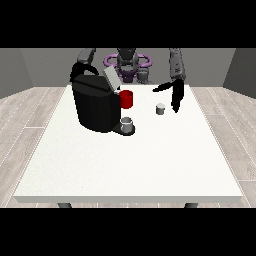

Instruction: Insert the coffee pod into the coffee machine and close the lid

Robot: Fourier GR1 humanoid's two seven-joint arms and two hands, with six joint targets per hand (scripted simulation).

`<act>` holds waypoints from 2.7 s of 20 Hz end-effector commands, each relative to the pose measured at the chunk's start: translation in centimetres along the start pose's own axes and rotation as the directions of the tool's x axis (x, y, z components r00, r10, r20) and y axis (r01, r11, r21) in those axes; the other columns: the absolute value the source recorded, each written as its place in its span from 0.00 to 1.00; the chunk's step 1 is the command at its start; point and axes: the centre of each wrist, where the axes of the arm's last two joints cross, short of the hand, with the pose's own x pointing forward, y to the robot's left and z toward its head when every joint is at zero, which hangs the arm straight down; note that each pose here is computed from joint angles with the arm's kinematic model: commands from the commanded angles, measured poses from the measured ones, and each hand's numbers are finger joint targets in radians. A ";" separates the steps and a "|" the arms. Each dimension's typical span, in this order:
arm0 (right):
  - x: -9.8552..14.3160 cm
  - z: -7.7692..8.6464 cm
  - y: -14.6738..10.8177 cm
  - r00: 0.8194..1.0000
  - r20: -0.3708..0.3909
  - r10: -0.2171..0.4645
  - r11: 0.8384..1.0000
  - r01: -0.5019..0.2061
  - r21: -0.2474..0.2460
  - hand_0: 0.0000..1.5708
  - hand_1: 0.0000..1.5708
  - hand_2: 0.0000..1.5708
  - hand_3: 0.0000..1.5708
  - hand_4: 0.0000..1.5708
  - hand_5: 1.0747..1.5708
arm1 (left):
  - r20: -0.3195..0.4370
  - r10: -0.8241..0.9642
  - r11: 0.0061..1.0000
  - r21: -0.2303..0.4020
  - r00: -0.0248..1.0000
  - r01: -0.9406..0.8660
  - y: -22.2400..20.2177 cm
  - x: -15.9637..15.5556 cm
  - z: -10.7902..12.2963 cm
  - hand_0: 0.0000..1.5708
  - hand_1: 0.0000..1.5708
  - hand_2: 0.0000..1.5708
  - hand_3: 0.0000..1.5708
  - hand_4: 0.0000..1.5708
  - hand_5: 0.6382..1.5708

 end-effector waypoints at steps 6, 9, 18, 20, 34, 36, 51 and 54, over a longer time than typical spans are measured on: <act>-1.6 -1.7 -0.3 0.997 -0.062 0.049 0.997 -0.053 -0.059 0.00 0.00 0.00 0.00 0.27 1.00 | -0.046 -0.123 0.991 -0.051 0.991 0.121 -3.4 -0.5 -0.8 0.41 0.41 0.46 0.22 0.00 1.00; -0.5 -1.5 0.5 0.998 -0.024 0.058 0.998 -0.058 -0.008 0.00 0.00 0.00 0.00 0.26 1.00 | -0.065 -0.162 0.987 -0.007 0.985 0.162 -0.8 -1.4 -1.2 0.48 0.48 0.52 0.33 0.00 1.00; -0.2 -0.4 2.2 0.997 -0.060 0.046 0.999 -0.044 0.028 0.00 0.00 0.00 0.00 0.29 1.00 | -0.087 -0.377 0.926 -0.014 0.922 0.378 0.6 -3.3 -0.8 0.39 0.39 0.47 0.31 0.00 1.00; -1.4 -1.3 2.3 0.998 -0.054 0.024 1.000 -0.025 -0.018 0.00 0.00 0.00 0.00 0.30 1.00 | -0.017 -0.377 0.926 -0.002 0.926 0.377 0.1 -1.4 -1.9 0.43 0.43 0.52 0.35 0.00 1.00; -3.0 -0.3 0.2 0.999 -0.041 -0.015 1.000 0.014 -0.016 0.00 0.00 0.00 0.00 0.33 1.00 | -0.021 -0.517 0.855 0.038 0.856 0.517 -2.6 -3.9 -1.2 0.62 0.62 0.67 0.51 0.20 1.00; -1.0 -1.9 -0.2 0.999 -0.034 0.030 1.000 -0.030 0.005 0.00 0.00 0.00 0.00 0.31 1.00 | -0.013 -0.519 0.851 0.086 0.854 0.518 1.2 -2.0 -2.4 0.71 0.71 0.75 0.61 0.18 1.00; -3.4 -2.0 0.4 0.988 -0.157 0.016 0.999 -0.021 -0.034 0.00 0.00 0.00 0.00 0.31 1.00 | 0.233 -0.462 0.877 -0.026 0.856 0.480 -0.5 8.7 -6.3 0.80 0.80 0.84 0.83 0.34 1.00; -2.5 -2.1 1.8 0.989 -0.147 0.000 1.000 0.003 0.021 0.00 0.00 0.00 0.00 0.28 1.00 | 0.259 -0.471 0.874 0.007 0.843 0.486 1.3 10.8 -6.8 0.80 0.80 0.85 0.82 0.36 1.00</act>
